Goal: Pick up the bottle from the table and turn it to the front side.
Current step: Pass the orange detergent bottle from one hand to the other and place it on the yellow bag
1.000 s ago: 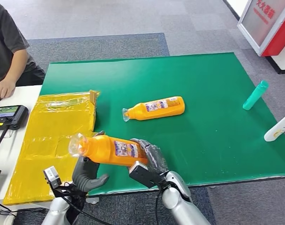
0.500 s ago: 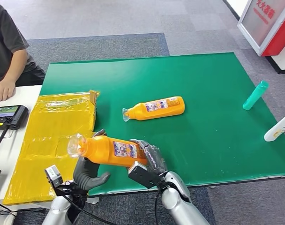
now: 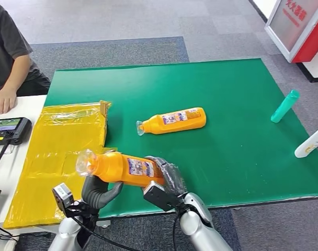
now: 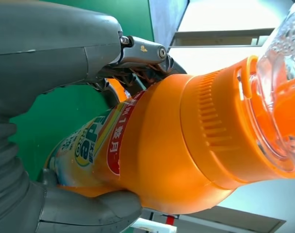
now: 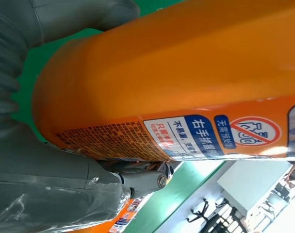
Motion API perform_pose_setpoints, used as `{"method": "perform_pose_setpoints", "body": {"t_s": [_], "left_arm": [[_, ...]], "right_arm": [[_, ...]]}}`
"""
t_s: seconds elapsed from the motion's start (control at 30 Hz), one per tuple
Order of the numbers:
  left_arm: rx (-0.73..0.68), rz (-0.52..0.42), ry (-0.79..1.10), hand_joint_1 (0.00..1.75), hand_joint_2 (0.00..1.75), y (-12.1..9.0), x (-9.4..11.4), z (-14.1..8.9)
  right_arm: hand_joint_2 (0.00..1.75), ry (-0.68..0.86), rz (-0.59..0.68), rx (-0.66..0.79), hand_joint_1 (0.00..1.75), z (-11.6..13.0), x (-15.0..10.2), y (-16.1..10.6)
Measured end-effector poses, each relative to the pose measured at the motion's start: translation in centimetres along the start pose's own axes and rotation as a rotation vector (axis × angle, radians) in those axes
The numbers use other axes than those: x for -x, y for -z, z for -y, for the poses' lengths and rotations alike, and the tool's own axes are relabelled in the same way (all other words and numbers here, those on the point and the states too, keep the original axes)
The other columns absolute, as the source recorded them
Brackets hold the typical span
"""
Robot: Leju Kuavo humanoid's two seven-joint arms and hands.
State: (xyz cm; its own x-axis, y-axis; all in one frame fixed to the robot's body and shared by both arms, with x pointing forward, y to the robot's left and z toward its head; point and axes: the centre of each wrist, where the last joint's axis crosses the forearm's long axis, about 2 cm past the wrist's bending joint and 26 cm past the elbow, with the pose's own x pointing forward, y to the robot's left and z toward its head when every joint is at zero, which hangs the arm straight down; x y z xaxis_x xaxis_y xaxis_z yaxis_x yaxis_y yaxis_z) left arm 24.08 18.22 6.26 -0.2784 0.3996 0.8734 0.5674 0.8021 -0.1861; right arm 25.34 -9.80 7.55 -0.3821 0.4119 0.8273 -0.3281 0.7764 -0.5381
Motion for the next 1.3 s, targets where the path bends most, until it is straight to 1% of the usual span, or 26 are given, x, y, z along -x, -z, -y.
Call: {"method": "perform_pose_setpoints", "body": {"t_s": [0.13,0.23,0.3,0.47,0.53,0.7,0.77,0.87,0.97,1.07,1.2,1.3], "left_arm": [[-0.006,0.007,0.01,1.75,1.75,0.1,-0.2,0.0],[-0.027,0.004,0.071,1.75,1.75,0.2,-0.4,-0.2],[-0.051,-0.004,0.156,1.75,1.75,0.2,-0.6,-0.4],[-0.145,-0.021,0.504,1.75,1.75,-0.1,-1.9,-1.8],[-0.194,-0.016,0.614,1.75,1.75,-0.2,-2.5,-2.6],[-0.312,0.023,0.9,1.75,1.75,-0.4,-4.7,-4.5],[-0.329,0.025,1.067,1.75,1.75,-0.2,-5.8,-4.8],[-0.351,0.004,1.321,1.75,1.75,0.4,-7.5,-4.8],[-0.353,-0.064,1.431,1.75,1.75,1.1,-8.4,-4.4],[-0.305,-0.192,1.479,1.75,1.75,1.9,-8.5,-3.8],[-0.217,-0.403,1.492,1.75,1.75,3.0,-7.8,-3.8],[-0.17,-0.488,1.487,1.75,1.75,3.5,-6.7,-4.4]], "right_arm": [[1.75,0.001,0.002,0.011,0.0,0.0,-0.1,-0.1],[1.75,-0.002,0.0,0.036,0.0,0.2,-0.1,-0.2],[1.75,0.0,-0.007,0.068,0.0,0.5,0.0,-0.5],[1.75,0.006,-0.023,0.15,0.0,1.8,0.2,-2.0],[1.75,0.0,-0.023,0.175,0.0,2.2,0.2,-2.7],[1.75,-0.03,-0.019,0.231,0.0,3.5,-0.2,-4.6],[1.75,-0.036,-0.019,0.255,0.0,4.0,-0.4,-5.2],[1.75,-0.042,-0.023,0.287,0.0,4.7,-0.8,-5.8],[1.75,-0.044,-0.032,0.311,0.0,5.2,-1.0,-6.3],[1.75,-0.051,-0.042,0.323,0.0,5.5,-1.1,-6.8],[1.75,-0.061,-0.06,0.324,0.0,5.8,-0.9,-7.2],[1.75,-0.062,-0.067,0.322,0.0,5.9,-0.8,-7.3]]}}
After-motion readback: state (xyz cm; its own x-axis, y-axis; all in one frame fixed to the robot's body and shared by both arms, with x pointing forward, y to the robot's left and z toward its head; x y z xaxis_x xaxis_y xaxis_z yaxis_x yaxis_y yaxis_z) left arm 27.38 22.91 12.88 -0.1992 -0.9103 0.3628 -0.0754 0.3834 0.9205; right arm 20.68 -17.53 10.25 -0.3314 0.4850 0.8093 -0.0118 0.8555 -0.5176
